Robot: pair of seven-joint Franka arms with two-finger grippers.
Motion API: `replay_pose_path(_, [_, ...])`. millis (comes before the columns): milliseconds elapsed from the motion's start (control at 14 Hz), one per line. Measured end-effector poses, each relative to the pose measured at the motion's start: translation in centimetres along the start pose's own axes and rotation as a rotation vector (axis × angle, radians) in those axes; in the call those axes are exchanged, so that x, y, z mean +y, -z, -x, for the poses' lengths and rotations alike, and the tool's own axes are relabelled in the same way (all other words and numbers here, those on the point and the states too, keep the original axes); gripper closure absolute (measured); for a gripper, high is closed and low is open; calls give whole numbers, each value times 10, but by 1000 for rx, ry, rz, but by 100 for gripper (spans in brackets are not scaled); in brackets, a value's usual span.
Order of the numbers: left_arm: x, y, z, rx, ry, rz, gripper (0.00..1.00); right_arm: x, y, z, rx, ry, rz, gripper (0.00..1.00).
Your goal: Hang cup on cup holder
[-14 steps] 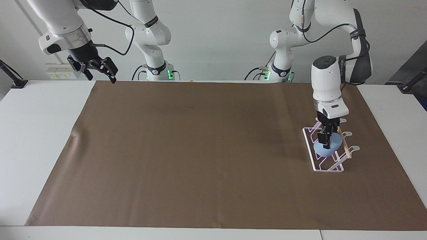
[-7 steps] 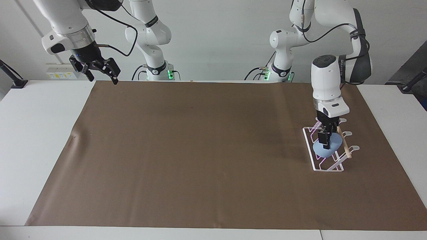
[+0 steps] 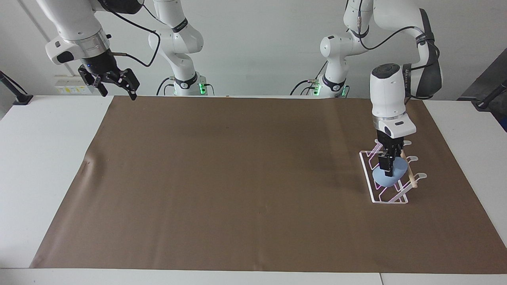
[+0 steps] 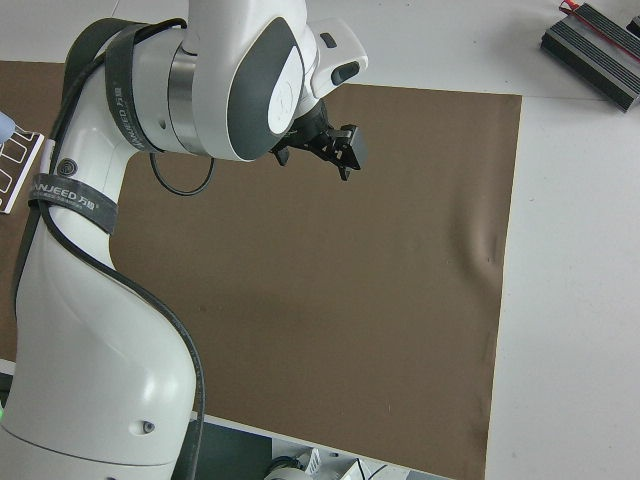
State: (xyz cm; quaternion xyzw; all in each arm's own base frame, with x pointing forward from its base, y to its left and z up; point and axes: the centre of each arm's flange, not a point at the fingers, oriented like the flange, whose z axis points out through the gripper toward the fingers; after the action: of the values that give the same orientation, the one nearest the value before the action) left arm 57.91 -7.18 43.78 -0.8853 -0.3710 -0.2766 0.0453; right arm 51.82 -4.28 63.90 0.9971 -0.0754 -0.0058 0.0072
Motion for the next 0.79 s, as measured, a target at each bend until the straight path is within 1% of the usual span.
replay_pose_path(71, [1, 2, -1, 3, 2, 3, 19, -1, 0, 0, 0, 3, 0, 0])
replay_pose_path(143, [1, 4, -4, 8, 4, 8, 14, -2, 0, 0, 0, 4, 0, 0])
replay_pose_path(214, [2, 7, -6, 13, 7, 12, 5, -2, 0, 0, 0, 5, 0, 0])
replay_pose_path(286, [3, 9, -8, 17, 9, 16, 0, -2, 0, 0, 0, 4, 0, 0])
replay_pose_path(500, [8, 18, -17, 34, 17, 33, 0, -2, 0, 0, 0, 4, 0, 0])
replay_pose_path(786, [23, 46, -41, 81, 30, 78, 0, -1, 0, 0, 2, 3, 0, 0])
